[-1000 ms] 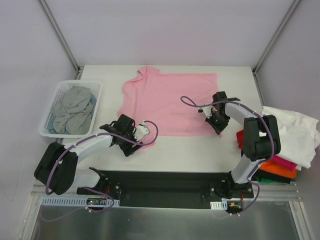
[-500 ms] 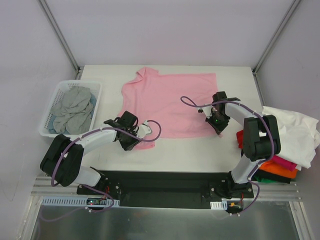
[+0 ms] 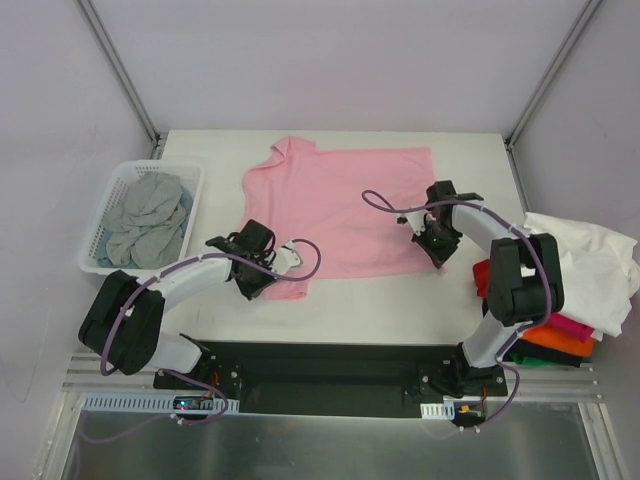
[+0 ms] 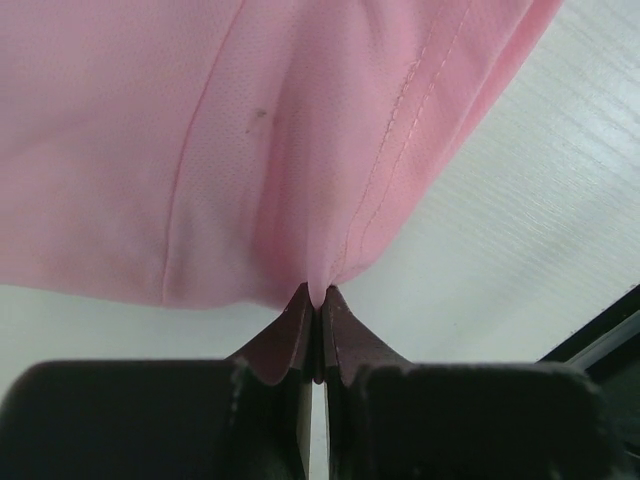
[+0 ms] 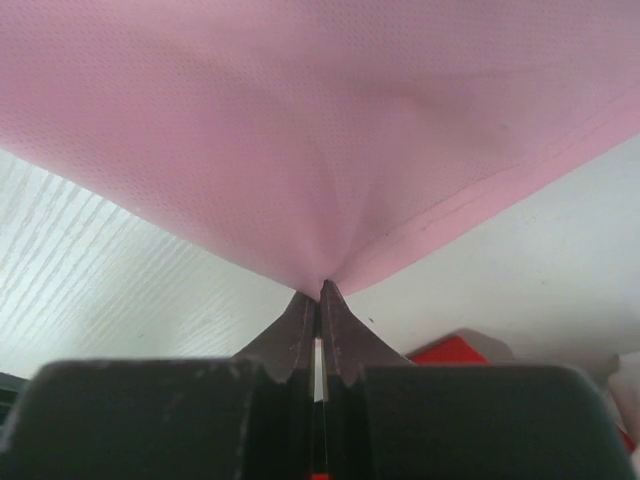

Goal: Fold and stack the t-shirts
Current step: Grap the side of the flattened tshirt closest away from the robot with both arms, then fold the flattened tshirt in 1/3 of the way

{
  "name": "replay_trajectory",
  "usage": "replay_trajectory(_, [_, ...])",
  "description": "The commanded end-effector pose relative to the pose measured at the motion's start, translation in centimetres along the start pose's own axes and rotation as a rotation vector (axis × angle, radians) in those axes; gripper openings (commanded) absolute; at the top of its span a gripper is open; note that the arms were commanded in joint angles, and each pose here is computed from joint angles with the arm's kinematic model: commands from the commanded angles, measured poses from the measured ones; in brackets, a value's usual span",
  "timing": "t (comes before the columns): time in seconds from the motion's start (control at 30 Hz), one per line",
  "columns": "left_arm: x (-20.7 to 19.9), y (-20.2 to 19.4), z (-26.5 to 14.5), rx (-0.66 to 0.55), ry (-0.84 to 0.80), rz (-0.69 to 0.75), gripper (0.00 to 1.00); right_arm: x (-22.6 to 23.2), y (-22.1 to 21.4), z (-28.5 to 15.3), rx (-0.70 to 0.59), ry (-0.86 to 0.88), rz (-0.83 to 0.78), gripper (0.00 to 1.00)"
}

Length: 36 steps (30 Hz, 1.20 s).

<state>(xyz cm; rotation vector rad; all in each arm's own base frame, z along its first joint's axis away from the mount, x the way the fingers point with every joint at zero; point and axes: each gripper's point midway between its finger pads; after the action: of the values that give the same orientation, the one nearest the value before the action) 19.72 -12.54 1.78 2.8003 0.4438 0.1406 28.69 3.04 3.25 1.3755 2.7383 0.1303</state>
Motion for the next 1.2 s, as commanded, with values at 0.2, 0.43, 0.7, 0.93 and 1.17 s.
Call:
replay_trajectory(0.2, [4.1, 4.6, -5.5, -0.120, 0.161, 0.081, 0.00, -0.5, 2.2, -7.0, -0.132, -0.047, 0.000, 0.01])
replay_trajectory(0.43, [5.9, 5.6, -5.6, -0.100, 0.183, 0.103, 0.00, -1.7, 3.3, -6.9, -0.116, -0.068, -0.009, 0.01])
replay_trajectory(0.7, [9.3, 6.6, -6.0, -0.105, 0.207, 0.099, 0.00, -3.7, 4.8, -5.6, -0.070, -0.098, -0.017, 0.01])
replay_trajectory(0.93, [12.4, 6.3, -6.1, -0.101, 0.223, 0.074, 0.00, -5.6, 6.0, -4.7, -0.051, -0.113, -0.011, 0.01])
replay_trajectory(1.17, [14.9, 6.6, -5.5, -0.106, 0.213, 0.048, 0.00, -7.2, 7.2, -4.6, -0.056, -0.134, -0.005, 0.01])
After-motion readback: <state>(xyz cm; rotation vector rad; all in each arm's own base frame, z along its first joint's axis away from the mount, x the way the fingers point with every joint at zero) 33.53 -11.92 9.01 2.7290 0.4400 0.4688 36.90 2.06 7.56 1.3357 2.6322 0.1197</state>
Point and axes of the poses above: each gripper's point midway between its finger pads, its own z axis out along the fingers, its own x axis along the line the jaws close on, y = z × x, and after that the axes turned 11 degrees about z, right-handed
